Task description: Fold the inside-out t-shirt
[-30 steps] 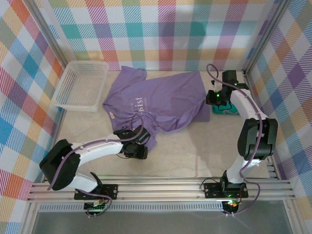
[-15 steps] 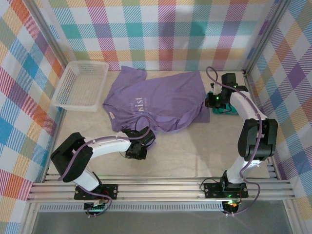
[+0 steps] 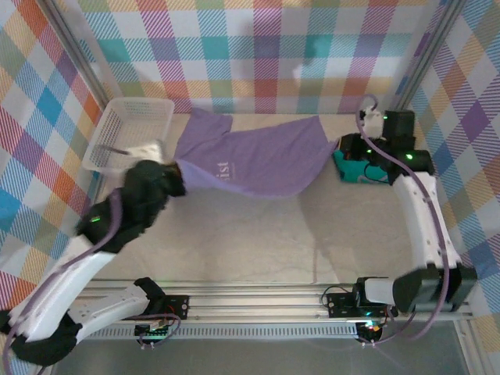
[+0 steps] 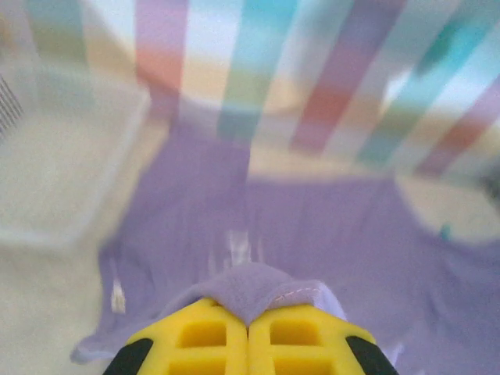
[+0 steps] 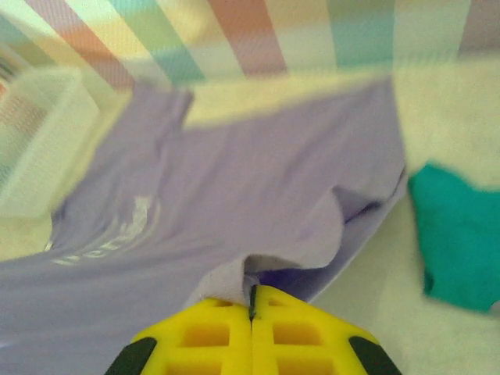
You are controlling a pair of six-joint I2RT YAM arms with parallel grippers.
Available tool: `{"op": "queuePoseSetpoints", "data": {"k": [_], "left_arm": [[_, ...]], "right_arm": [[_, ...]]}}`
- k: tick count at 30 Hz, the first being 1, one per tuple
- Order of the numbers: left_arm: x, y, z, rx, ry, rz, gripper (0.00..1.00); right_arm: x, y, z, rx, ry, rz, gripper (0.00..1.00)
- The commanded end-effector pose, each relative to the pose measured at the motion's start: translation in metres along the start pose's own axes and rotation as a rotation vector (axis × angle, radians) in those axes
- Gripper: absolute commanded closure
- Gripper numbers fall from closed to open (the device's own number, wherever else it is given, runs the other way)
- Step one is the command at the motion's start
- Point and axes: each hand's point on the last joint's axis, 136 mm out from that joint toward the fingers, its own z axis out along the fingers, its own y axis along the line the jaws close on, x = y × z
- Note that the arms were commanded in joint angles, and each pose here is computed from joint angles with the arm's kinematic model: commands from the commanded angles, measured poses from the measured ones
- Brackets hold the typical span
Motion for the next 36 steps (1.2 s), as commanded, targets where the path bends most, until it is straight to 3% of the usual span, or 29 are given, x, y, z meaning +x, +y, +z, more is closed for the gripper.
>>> {"op": "queuePoseSetpoints", "data": {"k": [1, 7, 10, 15, 21, 25, 30, 36], "left_arm": [[-0.085, 0.037, -0.053, -0.154, -0.207, 0.087, 1.0], [-0.174, 0.055, -0.123, -0.194, -0.366, 0.112, 1.0], [-0.193, 0.047, -0.121, -0.225, -0.371, 0.166, 1.0], [-0.182, 0.009, -0.049, -0.262, -0.237, 0.295, 1.0], [-0.184, 0.035, 0.039, -0.274, -0.121, 0.18, 1.0], [-0.2, 0.041, 0.062, -0.248, -0.156, 0.136, 1.0], [-0.215, 0.034, 0.039, -0.199, -0.228, 0.112, 1.0], [-0.218, 0.025, -0.039, -0.08, -0.333, 0.076, 1.0]], "right_arm": [[-0.052, 0.028, -0.072, 0.018, -0.203, -0.075, 1.0], [-0.088, 0.071, -0.174, 0.03, -0.396, -0.171, 1.0], [-0.097, 0.086, -0.2, 0.012, -0.443, -0.192, 1.0], [-0.105, 0.078, -0.167, -0.011, -0.377, -0.17, 1.0], [-0.131, 0.051, -0.098, -0.005, -0.315, -0.142, 1.0], [-0.153, 0.042, -0.078, 0.011, -0.313, -0.148, 1.0], [-0.16, 0.047, -0.085, 0.007, -0.323, -0.162, 1.0], [-0.143, 0.067, -0.133, -0.003, -0.378, -0.193, 1.0]]}}
